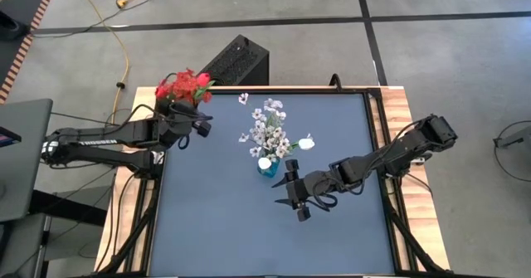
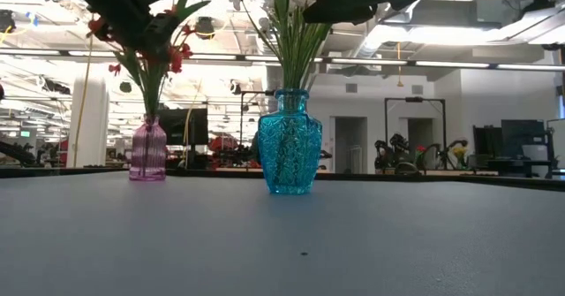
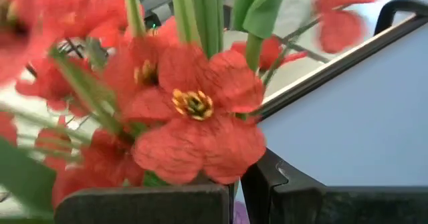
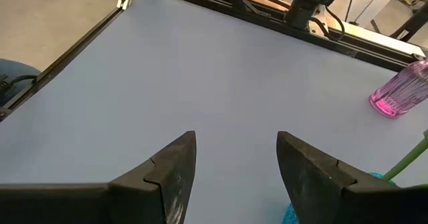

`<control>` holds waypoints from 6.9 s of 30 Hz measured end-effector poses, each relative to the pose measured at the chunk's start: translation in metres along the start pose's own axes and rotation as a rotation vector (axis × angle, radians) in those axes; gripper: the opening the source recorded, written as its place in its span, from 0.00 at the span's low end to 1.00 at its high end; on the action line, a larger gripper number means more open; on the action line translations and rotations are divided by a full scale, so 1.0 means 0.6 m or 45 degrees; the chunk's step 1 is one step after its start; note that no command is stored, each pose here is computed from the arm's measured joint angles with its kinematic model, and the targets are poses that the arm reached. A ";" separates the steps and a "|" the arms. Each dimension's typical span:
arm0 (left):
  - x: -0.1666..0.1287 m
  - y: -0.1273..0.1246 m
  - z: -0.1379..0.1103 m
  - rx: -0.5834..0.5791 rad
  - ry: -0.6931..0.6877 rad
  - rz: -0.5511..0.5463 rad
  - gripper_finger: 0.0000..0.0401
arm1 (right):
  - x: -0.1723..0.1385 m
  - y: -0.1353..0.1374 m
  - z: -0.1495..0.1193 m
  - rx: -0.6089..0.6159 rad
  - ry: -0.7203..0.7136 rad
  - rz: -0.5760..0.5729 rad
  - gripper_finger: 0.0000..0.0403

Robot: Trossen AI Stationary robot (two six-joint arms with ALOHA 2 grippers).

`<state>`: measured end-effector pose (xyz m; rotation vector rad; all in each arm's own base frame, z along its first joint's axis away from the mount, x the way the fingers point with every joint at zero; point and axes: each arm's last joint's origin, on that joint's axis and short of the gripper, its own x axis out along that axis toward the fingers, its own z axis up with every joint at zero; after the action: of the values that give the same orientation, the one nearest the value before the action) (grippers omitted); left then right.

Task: Sort flowers into vase by color
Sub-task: Put the red flower into the purple vase, then return to Home Position

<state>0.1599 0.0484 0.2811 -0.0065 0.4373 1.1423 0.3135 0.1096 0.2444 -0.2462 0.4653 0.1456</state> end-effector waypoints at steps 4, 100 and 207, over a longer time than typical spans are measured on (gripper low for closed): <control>0.002 0.004 -0.005 -0.003 0.028 0.027 0.00 | 0.000 0.000 0.000 0.001 0.000 0.000 0.58; 0.006 0.027 0.001 0.106 0.437 -0.366 0.28 | -0.032 -0.012 0.010 0.009 0.008 -0.006 0.58; -0.027 0.040 -0.216 -0.146 -0.346 -1.121 0.28 | -0.258 -0.082 -0.317 0.574 -0.494 -0.265 0.08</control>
<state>0.0901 0.0150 0.1729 -0.1301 0.0910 0.2881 0.1053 -0.0013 0.1608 0.1769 0.0770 -0.1161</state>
